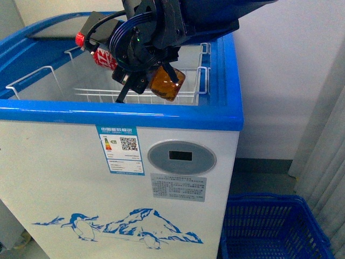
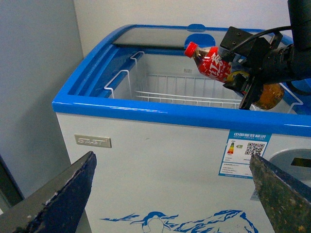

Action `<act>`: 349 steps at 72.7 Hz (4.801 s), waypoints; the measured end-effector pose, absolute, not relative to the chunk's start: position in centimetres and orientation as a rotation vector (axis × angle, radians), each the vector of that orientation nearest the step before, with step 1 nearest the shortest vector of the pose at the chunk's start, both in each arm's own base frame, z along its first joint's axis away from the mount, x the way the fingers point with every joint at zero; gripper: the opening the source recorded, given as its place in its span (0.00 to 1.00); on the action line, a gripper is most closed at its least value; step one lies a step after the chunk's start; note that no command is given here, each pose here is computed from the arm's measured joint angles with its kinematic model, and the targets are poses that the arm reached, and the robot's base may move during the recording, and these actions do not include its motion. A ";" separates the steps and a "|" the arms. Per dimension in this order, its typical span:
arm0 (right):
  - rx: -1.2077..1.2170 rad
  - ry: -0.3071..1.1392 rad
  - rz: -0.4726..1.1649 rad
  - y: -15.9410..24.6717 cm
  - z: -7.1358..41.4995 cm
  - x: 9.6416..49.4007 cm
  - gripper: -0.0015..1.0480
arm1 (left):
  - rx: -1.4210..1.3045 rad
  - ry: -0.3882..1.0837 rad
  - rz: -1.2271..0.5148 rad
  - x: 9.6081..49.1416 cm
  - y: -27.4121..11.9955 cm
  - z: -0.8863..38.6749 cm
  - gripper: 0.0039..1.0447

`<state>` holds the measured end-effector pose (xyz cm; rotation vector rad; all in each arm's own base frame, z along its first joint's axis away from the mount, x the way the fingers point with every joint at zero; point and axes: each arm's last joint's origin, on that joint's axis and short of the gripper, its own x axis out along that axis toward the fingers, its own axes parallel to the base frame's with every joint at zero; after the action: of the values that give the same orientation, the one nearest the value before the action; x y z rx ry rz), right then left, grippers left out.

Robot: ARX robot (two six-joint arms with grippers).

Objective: Put drink in fridge

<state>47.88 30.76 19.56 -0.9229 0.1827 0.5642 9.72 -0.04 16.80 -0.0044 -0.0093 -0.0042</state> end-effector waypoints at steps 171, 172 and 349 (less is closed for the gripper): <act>-0.055 0.057 0.068 7.9 30.8 27.3 0.93 | -0.004 -0.009 -0.004 9.7 0.0 16.8 0.92; -0.054 0.057 0.066 7.8 30.7 27.1 0.93 | -0.004 -0.009 -0.004 9.7 0.0 16.8 0.92; -0.024 0.024 -0.045 0.5 16.3 14.1 0.93 | -0.004 -0.010 -0.004 9.7 0.0 16.8 0.92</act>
<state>14.09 0.48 16.26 -0.0241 0.0243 -0.0451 9.71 -0.04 16.81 -0.0040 -0.0105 -0.0042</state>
